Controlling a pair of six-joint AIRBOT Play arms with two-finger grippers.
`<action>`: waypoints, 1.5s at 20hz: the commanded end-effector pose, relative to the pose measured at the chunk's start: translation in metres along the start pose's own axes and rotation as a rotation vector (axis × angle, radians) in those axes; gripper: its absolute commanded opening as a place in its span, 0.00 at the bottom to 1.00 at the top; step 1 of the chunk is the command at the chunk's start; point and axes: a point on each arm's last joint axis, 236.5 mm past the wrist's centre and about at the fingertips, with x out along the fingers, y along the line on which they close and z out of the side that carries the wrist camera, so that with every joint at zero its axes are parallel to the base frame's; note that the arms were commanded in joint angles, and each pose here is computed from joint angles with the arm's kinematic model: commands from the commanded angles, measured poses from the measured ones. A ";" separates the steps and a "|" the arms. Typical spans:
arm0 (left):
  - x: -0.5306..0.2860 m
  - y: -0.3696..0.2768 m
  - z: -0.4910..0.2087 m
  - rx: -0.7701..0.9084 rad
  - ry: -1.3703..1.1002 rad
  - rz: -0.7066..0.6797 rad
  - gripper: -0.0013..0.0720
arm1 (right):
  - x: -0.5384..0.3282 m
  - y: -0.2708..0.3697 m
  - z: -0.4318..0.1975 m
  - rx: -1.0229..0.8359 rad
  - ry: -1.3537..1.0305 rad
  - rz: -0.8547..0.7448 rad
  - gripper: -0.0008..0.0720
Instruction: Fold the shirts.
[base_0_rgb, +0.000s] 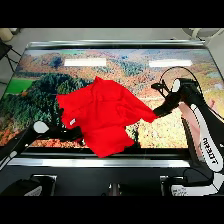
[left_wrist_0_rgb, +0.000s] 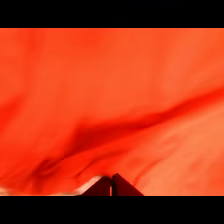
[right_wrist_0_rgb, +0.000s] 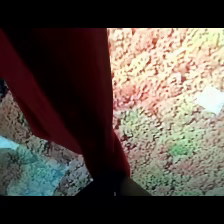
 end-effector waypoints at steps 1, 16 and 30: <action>-0.048 0.063 0.021 0.038 -0.088 0.170 0.05 | 0.023 0.063 -0.024 0.045 0.037 0.243 0.03; -0.076 0.079 0.041 0.017 -0.169 0.171 0.05 | -0.012 0.070 -0.024 -0.071 -0.065 0.191 0.91; -0.094 0.063 0.042 0.093 -0.174 0.154 0.05 | 0.028 0.087 -0.033 -0.035 -0.028 0.285 0.03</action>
